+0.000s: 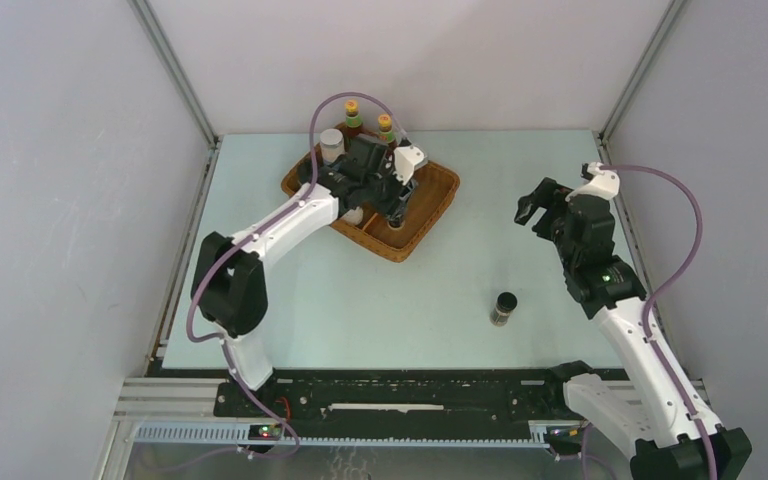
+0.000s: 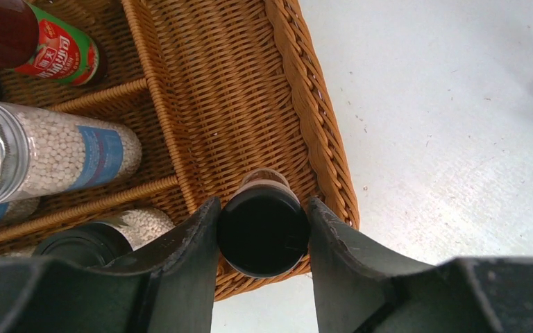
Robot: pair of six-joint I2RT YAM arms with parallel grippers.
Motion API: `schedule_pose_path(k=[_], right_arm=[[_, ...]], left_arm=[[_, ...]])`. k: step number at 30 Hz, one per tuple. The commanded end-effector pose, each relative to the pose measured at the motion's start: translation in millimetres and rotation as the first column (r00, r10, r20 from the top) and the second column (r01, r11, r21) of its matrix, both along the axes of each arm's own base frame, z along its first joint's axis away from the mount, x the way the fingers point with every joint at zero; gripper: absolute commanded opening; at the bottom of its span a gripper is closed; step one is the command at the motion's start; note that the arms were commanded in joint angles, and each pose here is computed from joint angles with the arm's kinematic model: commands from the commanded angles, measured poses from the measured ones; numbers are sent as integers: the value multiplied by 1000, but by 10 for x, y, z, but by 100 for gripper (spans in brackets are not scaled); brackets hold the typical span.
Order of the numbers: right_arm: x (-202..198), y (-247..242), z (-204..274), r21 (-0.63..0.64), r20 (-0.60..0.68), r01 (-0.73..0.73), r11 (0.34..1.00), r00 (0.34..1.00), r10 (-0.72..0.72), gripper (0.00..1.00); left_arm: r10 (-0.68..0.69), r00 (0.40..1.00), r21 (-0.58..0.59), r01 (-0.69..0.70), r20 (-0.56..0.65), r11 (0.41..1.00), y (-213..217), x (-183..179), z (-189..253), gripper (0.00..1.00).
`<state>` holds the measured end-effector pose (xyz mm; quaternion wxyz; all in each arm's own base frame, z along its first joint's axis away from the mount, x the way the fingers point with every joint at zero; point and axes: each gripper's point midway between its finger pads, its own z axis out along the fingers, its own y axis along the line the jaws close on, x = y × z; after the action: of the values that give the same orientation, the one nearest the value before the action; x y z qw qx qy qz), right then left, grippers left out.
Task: Organize the condiment bottles
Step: Place the bottle in the storage box.
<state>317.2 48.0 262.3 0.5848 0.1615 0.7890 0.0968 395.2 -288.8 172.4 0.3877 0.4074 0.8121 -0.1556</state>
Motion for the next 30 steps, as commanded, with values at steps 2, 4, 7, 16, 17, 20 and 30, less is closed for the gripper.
schedule_pose_path(k=[2,4,7,16,17,20,30], right_arm=[[35,14,19,-13,16,14,1000,1000,-14,89],[33,20,13,-17,14,14,1000,1000,-14,89],[35,25,2,-20,11,14,1000,1000,-14,89],[50,76,-35,-27,0,5,1000,1000,-5,89],[55,86,-41,-28,-1,3,1000,1000,-3,89],[59,111,-60,-32,-7,-2,999,1000,1,89],[45,144,-135,-42,-19,-10,999,1000,9,89]], left_arm=[[5,1000,-72,-4,16,997,-68,131,14,0],[6,1000,-73,-5,9,997,-71,156,-17,0],[7,1000,-74,-7,3,997,-69,186,-63,0],[13,1000,-74,-14,-19,997,-56,247,-210,0],[13,1000,-74,-15,-21,997,-51,255,-221,0],[15,1000,-71,-16,-24,997,-53,277,-257,0],[20,999,-68,-22,-34,997,-45,319,-344,0]])
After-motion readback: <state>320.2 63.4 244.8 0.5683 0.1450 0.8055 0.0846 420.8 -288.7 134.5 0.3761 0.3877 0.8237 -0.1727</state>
